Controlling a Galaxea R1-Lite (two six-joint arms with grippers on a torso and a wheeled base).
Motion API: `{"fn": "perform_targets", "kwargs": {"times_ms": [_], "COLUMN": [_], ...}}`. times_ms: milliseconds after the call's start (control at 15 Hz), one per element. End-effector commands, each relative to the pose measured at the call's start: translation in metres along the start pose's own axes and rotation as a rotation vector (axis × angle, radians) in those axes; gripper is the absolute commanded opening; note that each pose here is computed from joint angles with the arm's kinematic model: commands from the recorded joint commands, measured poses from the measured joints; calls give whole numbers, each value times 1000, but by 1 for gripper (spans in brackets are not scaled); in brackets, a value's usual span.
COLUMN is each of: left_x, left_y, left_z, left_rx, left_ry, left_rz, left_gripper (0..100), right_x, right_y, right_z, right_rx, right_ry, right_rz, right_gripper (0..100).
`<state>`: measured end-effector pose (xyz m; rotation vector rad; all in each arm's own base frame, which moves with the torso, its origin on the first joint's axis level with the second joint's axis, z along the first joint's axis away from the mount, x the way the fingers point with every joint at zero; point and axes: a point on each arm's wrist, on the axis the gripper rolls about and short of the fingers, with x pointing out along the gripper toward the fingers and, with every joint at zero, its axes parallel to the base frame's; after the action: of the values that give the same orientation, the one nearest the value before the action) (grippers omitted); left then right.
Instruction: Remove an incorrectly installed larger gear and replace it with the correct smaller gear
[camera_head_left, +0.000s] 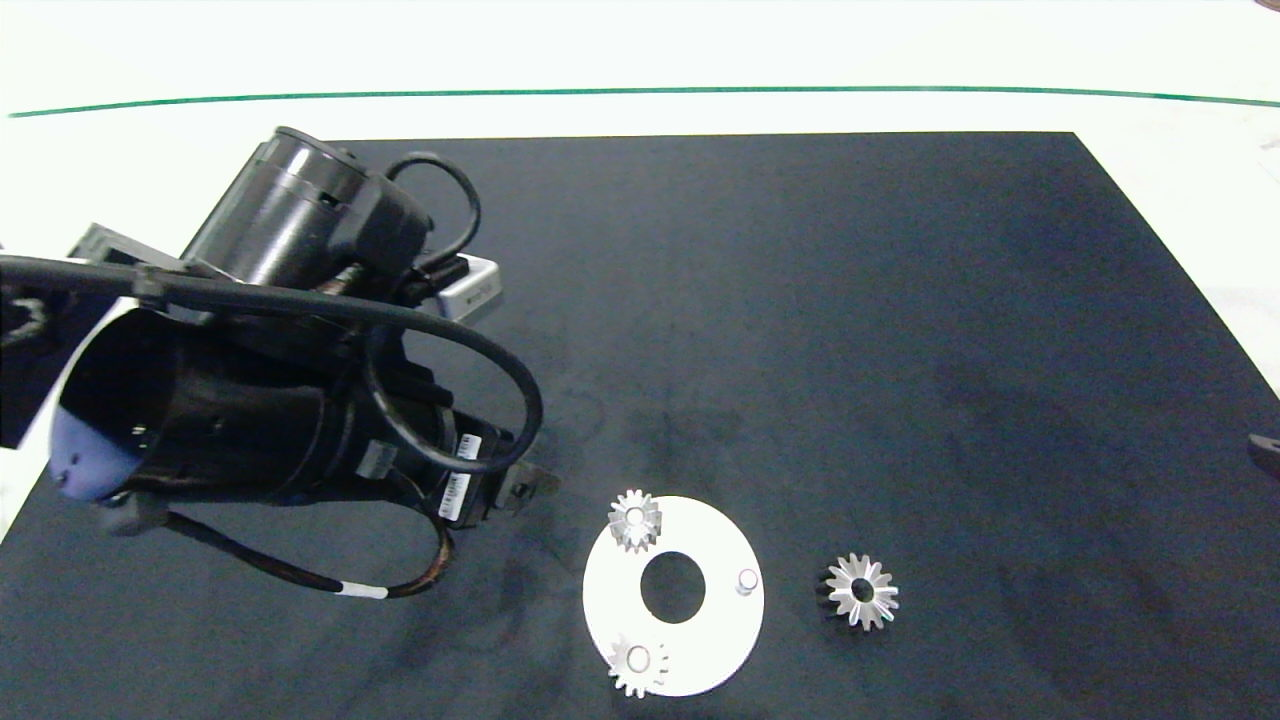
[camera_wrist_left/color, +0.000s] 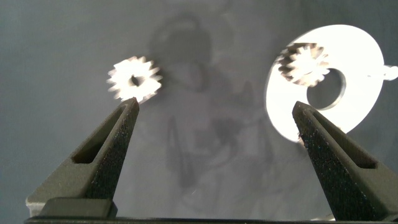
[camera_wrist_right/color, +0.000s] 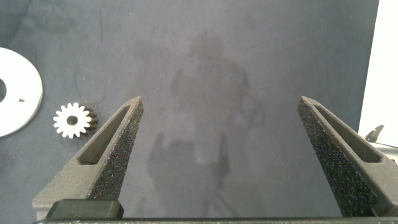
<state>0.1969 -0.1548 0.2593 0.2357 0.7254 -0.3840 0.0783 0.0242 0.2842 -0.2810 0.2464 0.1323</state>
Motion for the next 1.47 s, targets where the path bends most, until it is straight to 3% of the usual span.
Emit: {"fn": "perform_targets", "kwargs": {"times_ms": [67,333,733,1133,1467], "left_x": [26,32,43,47,63], "left_y": [-13,-3,39,38,35], "left_z": [7,10,7,4,5], "left_rx": [37,79,51,0,-6], "left_ry": [46,53,98,114,134], "left_rz": [-8,22,124,126,124], "left_gripper": [100,100,100,100,100], "right_x": [-3,-5,-4,-3,-3], "right_y": [-1,-1,0,0,0], "right_z": [1,0,-1,-2,-2], "right_rx": [1,0,-4,-7,-8], "right_ry": [-11,-16,-16,-11,-9], "right_rz": [-3,-1,14,16,16], "right_gripper": [100,100,100,100,100]}}
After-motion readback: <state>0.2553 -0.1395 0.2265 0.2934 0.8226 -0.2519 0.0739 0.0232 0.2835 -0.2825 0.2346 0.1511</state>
